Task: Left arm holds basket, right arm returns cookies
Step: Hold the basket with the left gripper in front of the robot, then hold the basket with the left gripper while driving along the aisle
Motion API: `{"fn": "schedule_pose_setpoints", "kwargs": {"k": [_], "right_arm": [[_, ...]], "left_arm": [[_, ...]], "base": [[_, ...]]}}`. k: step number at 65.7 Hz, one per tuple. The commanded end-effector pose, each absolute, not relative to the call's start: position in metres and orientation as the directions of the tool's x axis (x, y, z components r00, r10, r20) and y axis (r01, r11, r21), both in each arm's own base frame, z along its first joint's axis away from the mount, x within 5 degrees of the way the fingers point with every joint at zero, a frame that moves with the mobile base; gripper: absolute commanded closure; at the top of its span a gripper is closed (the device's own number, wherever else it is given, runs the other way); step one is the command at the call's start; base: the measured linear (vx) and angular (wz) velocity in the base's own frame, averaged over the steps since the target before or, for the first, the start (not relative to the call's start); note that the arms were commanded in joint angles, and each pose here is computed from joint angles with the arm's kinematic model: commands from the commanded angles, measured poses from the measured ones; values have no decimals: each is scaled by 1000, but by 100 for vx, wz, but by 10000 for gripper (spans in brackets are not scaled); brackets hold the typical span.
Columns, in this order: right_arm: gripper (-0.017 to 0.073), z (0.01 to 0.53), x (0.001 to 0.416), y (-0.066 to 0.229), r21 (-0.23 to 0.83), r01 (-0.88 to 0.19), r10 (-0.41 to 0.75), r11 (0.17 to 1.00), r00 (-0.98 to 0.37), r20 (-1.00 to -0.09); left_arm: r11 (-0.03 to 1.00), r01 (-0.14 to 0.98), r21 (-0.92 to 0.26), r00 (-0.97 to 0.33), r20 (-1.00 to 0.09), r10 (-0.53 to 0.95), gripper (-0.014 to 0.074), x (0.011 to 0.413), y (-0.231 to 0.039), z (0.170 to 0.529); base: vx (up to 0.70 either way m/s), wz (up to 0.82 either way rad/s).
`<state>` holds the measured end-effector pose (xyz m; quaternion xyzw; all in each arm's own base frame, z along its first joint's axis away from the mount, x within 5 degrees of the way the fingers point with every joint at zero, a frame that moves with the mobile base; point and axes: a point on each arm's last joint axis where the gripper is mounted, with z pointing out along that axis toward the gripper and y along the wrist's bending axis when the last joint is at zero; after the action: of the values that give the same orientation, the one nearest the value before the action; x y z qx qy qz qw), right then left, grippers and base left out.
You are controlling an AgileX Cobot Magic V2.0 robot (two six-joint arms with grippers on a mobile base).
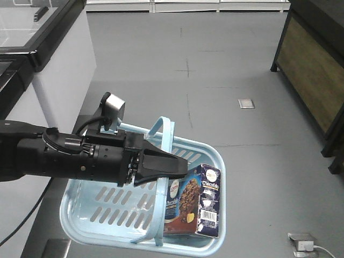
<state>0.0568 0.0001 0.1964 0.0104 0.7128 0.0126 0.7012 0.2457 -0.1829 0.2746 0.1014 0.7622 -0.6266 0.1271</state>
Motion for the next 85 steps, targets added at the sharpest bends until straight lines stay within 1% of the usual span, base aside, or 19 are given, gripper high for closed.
{"fn": "schedule_pose_setpoints", "kwargs": {"k": [1, 37, 85], "right_arm": [[570, 198, 56, 0, 14, -1, 14, 1000, 51, -999], [570, 198, 56, 0, 14, -1, 14, 1000, 51, -999], [570, 198, 56, 0, 14, -1, 14, 1000, 51, -999]], "left_arm": [[42, 349, -936, -934, -351, -63, 600, 242, -184, 309], [42, 349, -936, -934, -352, -63, 600, 242, -184, 309], [42, 349, -936, -934, -351, -63, 600, 242, -184, 309]], "base": [[35, -18], [40, -10], [46, 0]]}}
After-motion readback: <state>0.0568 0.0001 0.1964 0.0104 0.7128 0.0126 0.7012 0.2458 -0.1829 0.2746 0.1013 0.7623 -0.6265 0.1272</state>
